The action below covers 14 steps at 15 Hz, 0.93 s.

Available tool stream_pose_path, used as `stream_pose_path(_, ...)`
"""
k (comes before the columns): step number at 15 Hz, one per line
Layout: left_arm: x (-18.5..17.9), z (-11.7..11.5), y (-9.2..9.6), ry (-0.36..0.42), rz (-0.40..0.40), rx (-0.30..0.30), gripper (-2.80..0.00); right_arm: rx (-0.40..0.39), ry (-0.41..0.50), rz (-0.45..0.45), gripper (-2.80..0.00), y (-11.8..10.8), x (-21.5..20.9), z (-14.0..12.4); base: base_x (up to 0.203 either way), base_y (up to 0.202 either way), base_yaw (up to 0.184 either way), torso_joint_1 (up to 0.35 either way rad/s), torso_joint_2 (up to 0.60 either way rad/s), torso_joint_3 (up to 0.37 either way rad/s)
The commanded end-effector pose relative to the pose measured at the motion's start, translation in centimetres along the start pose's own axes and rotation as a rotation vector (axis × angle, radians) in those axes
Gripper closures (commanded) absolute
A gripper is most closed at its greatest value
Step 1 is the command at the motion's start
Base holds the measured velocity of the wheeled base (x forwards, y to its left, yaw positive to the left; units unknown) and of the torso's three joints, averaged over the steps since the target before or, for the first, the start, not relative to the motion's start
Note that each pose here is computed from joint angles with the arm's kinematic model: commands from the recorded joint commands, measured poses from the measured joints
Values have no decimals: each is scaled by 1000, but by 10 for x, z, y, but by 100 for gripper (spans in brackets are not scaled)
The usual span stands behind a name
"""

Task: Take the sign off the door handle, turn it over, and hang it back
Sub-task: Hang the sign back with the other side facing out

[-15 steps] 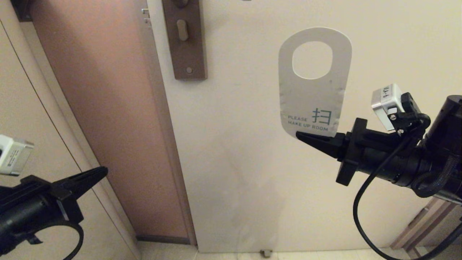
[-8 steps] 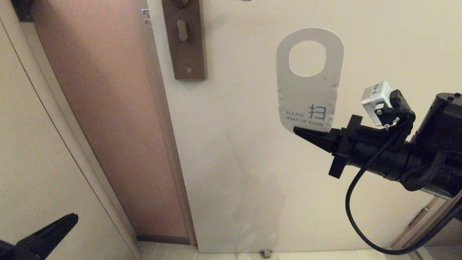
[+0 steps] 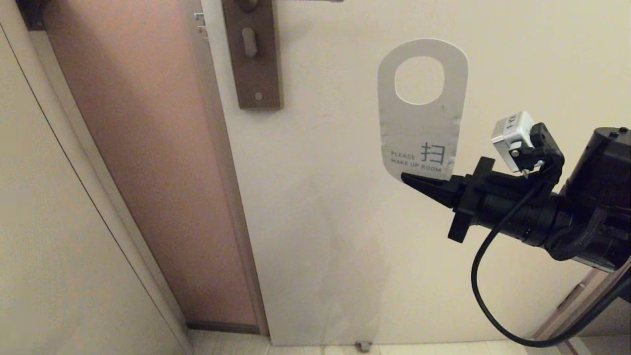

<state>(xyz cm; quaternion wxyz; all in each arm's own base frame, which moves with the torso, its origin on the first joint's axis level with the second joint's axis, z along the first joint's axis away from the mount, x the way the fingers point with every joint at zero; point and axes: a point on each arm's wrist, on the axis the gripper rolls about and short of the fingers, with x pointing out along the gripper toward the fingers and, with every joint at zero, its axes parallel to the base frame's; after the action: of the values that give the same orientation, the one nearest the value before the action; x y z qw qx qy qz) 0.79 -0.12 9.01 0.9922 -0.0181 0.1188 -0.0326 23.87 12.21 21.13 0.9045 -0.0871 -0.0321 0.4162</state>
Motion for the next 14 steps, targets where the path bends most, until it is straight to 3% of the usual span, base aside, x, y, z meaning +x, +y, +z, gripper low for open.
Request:
stream_pose_path(1, -12, -9, 0, -95, 9, 1, 0, -2, -3, 4, 0, 0, 0, 0, 0, 0, 0, 0, 0, 0)
stream_pose_path(3, -16, -11, 0, -132, 31, -4, 0, 0, 2, 3, 0, 0, 1, -2, 0, 0, 0, 0, 0, 0)
stream_pose_path(6, -26, -15, 0, -253, 47, 7, 0, -2, 2, 4, 0, 0, 1, -2, 0, 0, 0, 0, 0, 0)
stream_pose_path(7, -27, -19, 1, -256, 96, 14, 0, -2, 1, 3, 0, 0, 1, -1, 0, 0, 0, 0, 0, 0)
stream_pose_path(10, -27, -21, 1, -239, 97, 65, 0, -4, -4, 3, 0, 0, 0, 0, 0, 0, 0, 0, 0, 0)
stream_pose_path(14, -27, -21, 1, -235, 96, 73, 0, -8, -8, 4, 0, 1, 0, -1, 0, 0, 0, 0, 0, 0)
